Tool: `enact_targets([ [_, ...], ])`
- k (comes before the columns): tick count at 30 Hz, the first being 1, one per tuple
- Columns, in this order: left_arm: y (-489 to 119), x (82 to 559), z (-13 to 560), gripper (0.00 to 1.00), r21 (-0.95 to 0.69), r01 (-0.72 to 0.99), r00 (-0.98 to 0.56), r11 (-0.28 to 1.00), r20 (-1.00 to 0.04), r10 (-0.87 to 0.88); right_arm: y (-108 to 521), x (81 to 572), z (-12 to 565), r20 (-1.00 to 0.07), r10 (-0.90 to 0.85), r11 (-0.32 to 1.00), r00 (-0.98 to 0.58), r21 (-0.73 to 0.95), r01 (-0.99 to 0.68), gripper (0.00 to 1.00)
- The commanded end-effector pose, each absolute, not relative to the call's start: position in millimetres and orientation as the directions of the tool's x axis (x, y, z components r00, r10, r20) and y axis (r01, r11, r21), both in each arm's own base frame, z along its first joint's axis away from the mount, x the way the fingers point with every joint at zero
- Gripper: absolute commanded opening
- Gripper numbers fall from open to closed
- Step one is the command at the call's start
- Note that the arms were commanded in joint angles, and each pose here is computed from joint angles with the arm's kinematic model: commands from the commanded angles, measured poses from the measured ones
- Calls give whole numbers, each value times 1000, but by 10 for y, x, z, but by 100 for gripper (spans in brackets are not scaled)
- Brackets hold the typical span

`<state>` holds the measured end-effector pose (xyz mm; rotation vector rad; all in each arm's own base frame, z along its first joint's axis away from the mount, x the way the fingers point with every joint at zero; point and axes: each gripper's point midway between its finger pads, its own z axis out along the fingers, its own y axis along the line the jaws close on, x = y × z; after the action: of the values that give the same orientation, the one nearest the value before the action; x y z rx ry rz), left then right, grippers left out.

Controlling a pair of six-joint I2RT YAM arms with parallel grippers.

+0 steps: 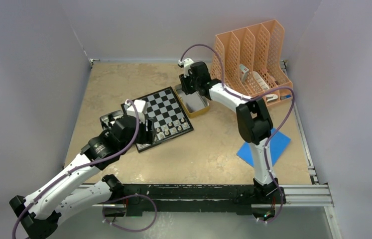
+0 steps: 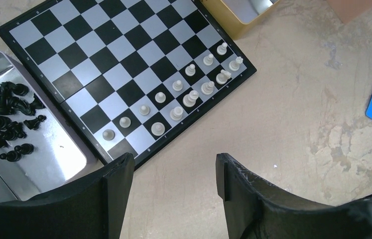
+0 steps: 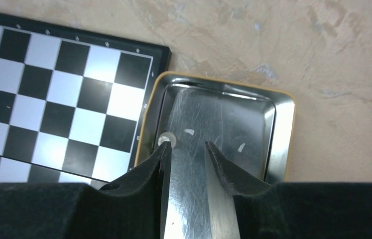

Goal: Set up the chess pieces on the board
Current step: Pick up the chess piece from the storage box.

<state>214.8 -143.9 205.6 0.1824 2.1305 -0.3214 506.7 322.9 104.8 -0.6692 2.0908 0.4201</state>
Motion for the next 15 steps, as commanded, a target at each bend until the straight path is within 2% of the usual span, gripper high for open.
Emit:
enact_targets([
  [1, -1457, 2221, 2126, 61, -145, 254, -512, 956, -859, 6, 3253, 5113, 1051, -826, -319, 775, -466, 56, -629, 33],
  [15, -1498, 2242, 2094, 60, -129, 275, -515, 953, -857, 32, 3326, 5104, 878, -811, -307, 751, -498, 114, -650, 33],
])
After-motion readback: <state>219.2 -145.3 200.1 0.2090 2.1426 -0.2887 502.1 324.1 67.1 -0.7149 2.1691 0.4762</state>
